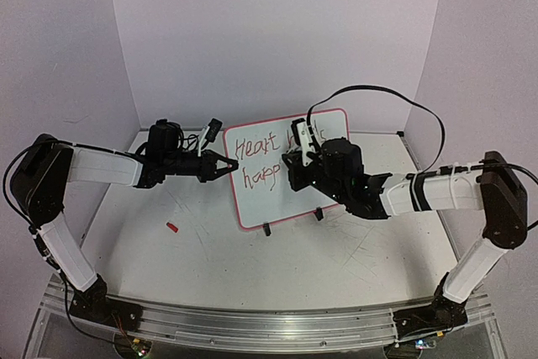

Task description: Write a sentence on the whiteboard

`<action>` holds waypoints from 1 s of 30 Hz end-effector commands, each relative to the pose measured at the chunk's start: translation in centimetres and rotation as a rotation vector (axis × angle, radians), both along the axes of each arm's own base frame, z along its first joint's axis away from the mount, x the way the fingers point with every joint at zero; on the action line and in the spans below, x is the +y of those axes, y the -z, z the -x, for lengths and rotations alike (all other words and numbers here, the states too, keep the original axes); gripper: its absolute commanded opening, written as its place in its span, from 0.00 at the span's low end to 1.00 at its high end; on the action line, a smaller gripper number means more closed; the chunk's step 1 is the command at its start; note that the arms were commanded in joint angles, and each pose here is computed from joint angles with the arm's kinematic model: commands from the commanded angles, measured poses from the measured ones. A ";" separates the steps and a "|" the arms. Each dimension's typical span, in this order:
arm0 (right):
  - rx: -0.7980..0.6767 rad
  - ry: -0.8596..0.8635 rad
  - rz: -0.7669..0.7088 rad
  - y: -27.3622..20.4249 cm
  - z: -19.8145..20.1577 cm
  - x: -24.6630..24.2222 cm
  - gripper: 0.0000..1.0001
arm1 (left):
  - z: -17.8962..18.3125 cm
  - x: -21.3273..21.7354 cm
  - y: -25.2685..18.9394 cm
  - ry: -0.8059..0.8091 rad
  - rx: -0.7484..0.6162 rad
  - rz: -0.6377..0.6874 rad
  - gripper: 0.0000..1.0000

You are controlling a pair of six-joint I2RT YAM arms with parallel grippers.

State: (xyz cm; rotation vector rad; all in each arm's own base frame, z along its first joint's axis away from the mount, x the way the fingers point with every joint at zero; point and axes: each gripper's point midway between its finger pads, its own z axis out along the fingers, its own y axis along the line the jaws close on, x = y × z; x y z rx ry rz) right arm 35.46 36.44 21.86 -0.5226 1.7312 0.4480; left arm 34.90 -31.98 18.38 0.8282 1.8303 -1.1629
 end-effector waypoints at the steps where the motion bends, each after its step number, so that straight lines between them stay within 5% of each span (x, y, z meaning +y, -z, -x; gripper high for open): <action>1: -0.048 0.044 -0.035 -2.0 -1.0 0.1 0.00 | -2.9 1.4 1.1 -0.112 -0.105 -0.109 0.00; 30: -0.020 0.141 0.018 0.4 -2.1 -1.3 0.00 | -2.9 1.4 1.1 -0.114 -0.109 -0.111 0.00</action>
